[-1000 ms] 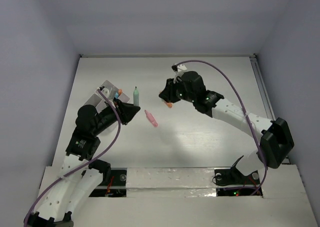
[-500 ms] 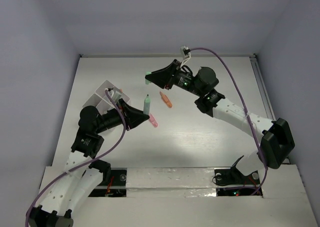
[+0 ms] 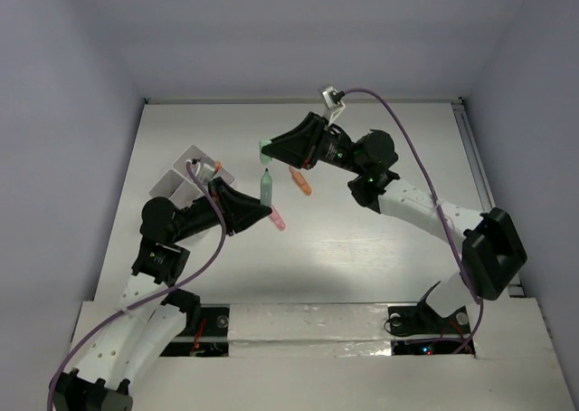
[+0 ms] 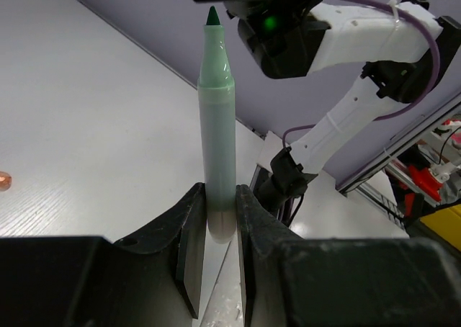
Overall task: Sort the stationery into containers
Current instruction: Close the pen cap on the pen.
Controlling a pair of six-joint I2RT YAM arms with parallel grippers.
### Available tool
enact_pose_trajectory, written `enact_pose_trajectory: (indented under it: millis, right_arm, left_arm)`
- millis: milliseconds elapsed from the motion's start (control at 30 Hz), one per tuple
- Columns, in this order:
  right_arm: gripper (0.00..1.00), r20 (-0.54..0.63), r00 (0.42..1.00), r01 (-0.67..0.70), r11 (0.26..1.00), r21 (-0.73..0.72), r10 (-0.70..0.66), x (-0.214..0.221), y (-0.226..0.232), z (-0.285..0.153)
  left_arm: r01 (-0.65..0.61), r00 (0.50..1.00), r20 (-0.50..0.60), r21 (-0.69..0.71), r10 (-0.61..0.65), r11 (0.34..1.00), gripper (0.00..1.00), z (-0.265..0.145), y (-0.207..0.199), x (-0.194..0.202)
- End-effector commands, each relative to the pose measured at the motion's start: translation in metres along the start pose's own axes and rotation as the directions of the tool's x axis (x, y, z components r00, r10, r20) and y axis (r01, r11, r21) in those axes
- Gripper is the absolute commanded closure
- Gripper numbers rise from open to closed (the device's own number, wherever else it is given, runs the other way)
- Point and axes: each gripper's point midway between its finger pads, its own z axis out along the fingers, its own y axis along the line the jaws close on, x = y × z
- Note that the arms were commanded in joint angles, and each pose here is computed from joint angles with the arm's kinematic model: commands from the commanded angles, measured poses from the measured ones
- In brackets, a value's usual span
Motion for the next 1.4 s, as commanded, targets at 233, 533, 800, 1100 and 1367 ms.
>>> enact_pose_trajectory:
  millis: [233, 533, 800, 1100, 1367]
  right_arm:
    - [1.00, -0.010, 1.000, -0.002, 0.987, -0.161, 0.000, -0.001, 0.028, -0.001]
    - [1.00, -0.012, 1.000, 0.000, 0.985, -0.175, -0.002, -0.002, 0.034, -0.002]
    - [1.00, -0.038, 0.999, -0.038, 0.982, -0.185, 0.031, 0.006, 0.030, -0.004]
    - [1.00, -0.097, 0.992, -0.095, 0.970, -0.223, 0.075, 0.027, 0.025, -0.001]
    - [1.00, -0.107, 0.991, -0.109, 0.945, -0.309, 0.079, 0.034, 0.038, -0.003]
  left_arm:
    - [-0.075, 0.994, 0.088, 0.087, 0.067, 0.993, 1.00, -0.001, -0.028, -0.027]
    - [-0.064, 0.995, 0.083, 0.075, 0.058, 0.995, 1.00, 0.000, -0.023, -0.024]
    - [-0.083, 0.992, 0.096, 0.064, 0.076, 0.995, 1.00, 0.001, -0.025, -0.032]
    - [-0.129, 0.983, 0.141, 0.073, 0.118, 0.989, 1.00, 0.001, -0.035, -0.048]
    - [-0.189, 0.962, 0.215, 0.068, 0.171, 0.980, 1.00, -0.003, -0.048, -0.068]
